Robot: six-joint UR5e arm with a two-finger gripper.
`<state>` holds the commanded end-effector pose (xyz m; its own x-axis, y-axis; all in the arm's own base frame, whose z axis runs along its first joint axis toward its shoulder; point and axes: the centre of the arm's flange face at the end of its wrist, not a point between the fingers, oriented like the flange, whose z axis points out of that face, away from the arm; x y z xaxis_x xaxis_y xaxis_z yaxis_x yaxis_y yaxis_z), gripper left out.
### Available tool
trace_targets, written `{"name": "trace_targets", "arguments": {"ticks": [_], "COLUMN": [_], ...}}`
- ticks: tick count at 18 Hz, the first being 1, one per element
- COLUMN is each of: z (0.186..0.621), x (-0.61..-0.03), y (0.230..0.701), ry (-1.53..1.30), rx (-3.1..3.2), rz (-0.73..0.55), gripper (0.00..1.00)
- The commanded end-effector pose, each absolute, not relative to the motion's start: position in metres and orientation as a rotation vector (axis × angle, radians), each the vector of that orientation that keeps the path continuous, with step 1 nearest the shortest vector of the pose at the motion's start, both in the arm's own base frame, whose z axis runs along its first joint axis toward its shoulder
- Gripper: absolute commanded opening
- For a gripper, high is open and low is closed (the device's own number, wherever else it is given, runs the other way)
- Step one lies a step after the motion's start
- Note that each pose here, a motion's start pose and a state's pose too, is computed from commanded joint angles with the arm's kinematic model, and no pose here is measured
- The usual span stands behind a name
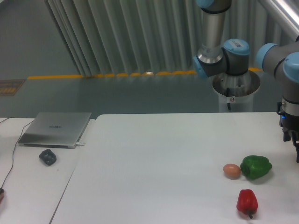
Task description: Place the triangular bread on the table
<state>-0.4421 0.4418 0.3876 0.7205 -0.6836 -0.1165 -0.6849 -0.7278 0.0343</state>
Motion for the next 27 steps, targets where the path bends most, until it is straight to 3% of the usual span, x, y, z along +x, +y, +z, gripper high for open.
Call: {"name": "trace_targets", "arguments": {"ticks": [3,8,13,19,24,27], "z": [0.393,0.396,0.397,0.394,0.377,0.360], "x": [-0.451,-0.470,-0.506,-0.564,-0.570,-0.573], "y": [0.435,0.413,0.368,0.283,0.279,0.281], "ry": [1.161,1.476,1.338,0.891,0.602,0.600], "rx": [-2.901,-2.870,-2.915,-2.933,-2.992,-2.996], "rz": [0.209,0.225,0.213,0.206,0.150,0.103], "gripper": [1.00,1.00,1.00,1.00,1.00,1.00]}}
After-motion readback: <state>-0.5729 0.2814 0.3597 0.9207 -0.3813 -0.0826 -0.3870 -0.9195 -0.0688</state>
